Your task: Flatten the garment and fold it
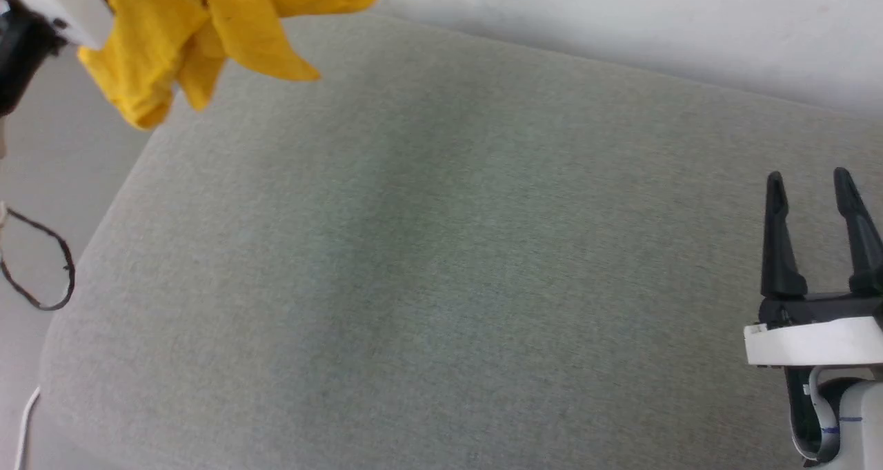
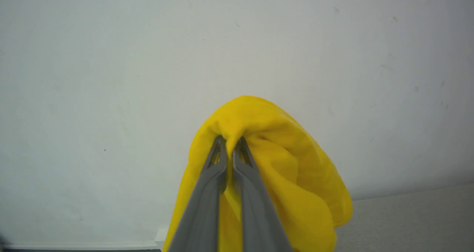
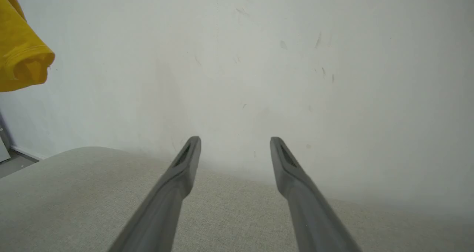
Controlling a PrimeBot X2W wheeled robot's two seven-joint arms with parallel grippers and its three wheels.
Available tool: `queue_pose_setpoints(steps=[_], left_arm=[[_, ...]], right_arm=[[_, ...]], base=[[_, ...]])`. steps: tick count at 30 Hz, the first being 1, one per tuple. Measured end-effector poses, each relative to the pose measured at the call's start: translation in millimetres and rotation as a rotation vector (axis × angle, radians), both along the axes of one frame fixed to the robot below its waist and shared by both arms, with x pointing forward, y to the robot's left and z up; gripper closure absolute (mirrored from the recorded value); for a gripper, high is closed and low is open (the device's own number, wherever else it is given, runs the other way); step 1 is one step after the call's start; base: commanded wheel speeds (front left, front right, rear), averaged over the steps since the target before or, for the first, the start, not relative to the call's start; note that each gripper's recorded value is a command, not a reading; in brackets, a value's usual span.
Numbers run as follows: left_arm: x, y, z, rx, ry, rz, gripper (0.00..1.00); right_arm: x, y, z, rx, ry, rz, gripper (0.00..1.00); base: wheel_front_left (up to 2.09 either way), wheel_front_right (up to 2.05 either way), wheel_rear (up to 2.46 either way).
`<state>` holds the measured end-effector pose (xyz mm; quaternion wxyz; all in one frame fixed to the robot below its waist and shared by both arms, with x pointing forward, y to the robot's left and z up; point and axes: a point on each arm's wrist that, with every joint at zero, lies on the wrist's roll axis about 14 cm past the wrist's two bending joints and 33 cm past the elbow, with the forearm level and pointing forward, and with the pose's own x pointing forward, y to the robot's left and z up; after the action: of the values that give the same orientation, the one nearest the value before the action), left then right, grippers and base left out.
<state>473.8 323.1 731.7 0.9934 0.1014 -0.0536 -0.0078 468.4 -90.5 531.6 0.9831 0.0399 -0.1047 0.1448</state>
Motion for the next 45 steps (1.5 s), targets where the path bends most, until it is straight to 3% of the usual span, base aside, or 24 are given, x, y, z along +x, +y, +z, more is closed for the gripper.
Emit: queue_pose_setpoints(steps=[13,22,27,32,39,40,41,42,43,45], left_arm=[[-4,-199,25,-0.046,-0.024,-0.494,1.0],[-25,-308,-33,-0.133,0.116,-0.74,1.0],[-32,-339,-96,-0.083,0.216,-0.78,1.0],[-44,-347,-189,-0.046,0.426,-0.752,1.0],[-60,-343,-265,-0.098,0.617,-0.669,1.0],[-59,-344,-266,-0.107,0.613,-0.663,0.93],[-58,-345,-264,-0.123,0.6,-0.66,0.67],[-56,-346,-259,-0.144,0.576,-0.657,0.06],[-53,-346,-252,-0.167,0.546,-0.652,0.0],[-47,-344,-234,-0.22,0.475,-0.64,0.0]], right_arm=[[-29,-84,39,0.014,-0.088,-0.22,0.0],[-55,-143,54,0.003,-0.126,-0.383,0.0],[-66,-161,56,0.002,-0.128,-0.435,0.0],[-74,-168,53,0.0,-0.117,-0.454,0.0],[-75,-165,49,0.006,-0.103,-0.443,0.0],[-74,-163,48,0.007,-0.101,-0.438,0.0],[-74,-162,47,0.007,-0.099,-0.433,0.0],[-73,-160,47,0.008,-0.097,-0.429,0.0],[-73,-159,46,0.009,-0.096,-0.425,0.0],[-74,-157,46,0.011,-0.093,-0.419,0.0]], base=[[0.0,0.0,0.0],[0.0,0.0,0.0],[0.0,0.0,0.0],[0.0,0.0,0.0],[0.0,0.0,0.0],[0.0,0.0,0.0],[0.0,0.0,0.0],[0.0,0.0,0.0],[0.0,0.0,0.0],[0.0,0.0,0.0]])
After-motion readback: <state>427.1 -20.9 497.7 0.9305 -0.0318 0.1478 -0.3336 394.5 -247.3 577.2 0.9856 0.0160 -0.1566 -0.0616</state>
